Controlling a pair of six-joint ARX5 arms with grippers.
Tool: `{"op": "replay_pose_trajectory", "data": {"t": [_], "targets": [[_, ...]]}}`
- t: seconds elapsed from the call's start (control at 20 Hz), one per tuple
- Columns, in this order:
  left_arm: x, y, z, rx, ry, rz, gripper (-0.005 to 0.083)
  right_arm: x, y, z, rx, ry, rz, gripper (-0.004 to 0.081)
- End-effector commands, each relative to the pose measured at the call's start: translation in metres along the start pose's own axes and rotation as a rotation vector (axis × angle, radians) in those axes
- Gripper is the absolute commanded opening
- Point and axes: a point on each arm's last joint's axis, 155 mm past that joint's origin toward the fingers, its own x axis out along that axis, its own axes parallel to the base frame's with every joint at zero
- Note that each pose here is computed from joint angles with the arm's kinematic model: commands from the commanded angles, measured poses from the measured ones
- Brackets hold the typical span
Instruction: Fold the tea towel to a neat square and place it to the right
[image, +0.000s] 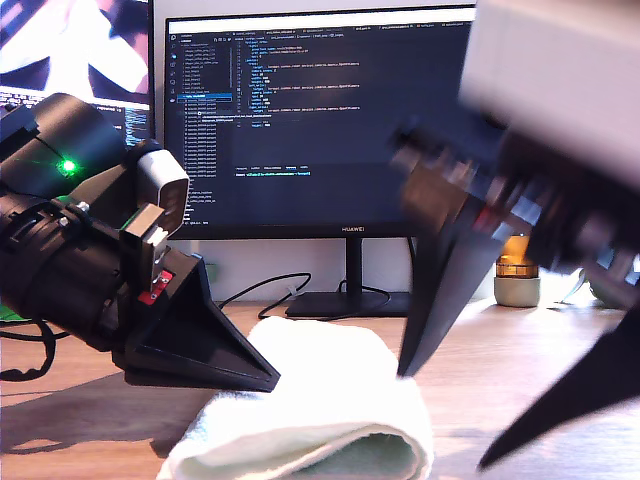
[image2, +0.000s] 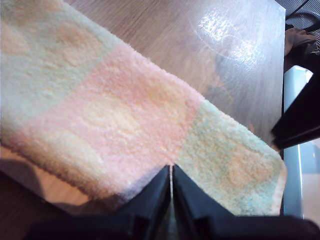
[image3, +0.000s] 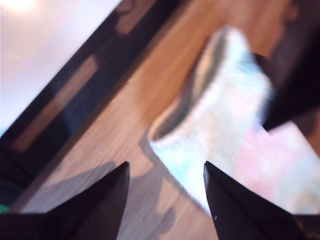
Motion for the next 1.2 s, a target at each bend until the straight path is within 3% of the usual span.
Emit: {"op": "replay_pose_trajectory", "data": {"t": [0.0,0.15,0.25,0.4,0.5,0.7,0.9,1.15], "targets": [[0.001,0.0,-0.011,-0.019,0.02,-0.004,-0.0019,0.011,0.005,0.0,-0.051,-0.002,0.012,0.0428],[0.001,0.0,-0.011,-0.024,0.023,-0.005,-0.0019,0.019,-0.001,0.001,-0.089,-0.003,-0.005,0.0418],[0.001,0.0,-0.011,-0.024,0.022,-0.005,-0.0019,0.022,0.003,0.001,-0.092,-0.003,0.011,0.0369],[0.001,0.0,-0.012,-0.026,0.025,-0.005,-0.0019,0.028,0.01,0.0,-0.11,-0.001,0.038,0.0256],[0.001,0.0,-0.014,-0.032,0.031,-0.005,-0.0019,0.032,0.014,0.0,-0.111,0.0,0.056,0.012],[0.001,0.0,-0.015,-0.033,0.037,-0.004,-0.0019,0.033,0.015,0.0,-0.107,-0.001,0.06,-0.0014],[0.001,0.0,-0.015,-0.022,0.036,-0.006,-0.0019,0.032,0.016,0.009,-0.105,-0.014,0.059,-0.0013],[-0.001,-0.002,-0.006,-0.007,0.004,-0.024,-0.0019,0.03,0.021,0.043,-0.068,-0.069,0.06,-0.0013]]}}
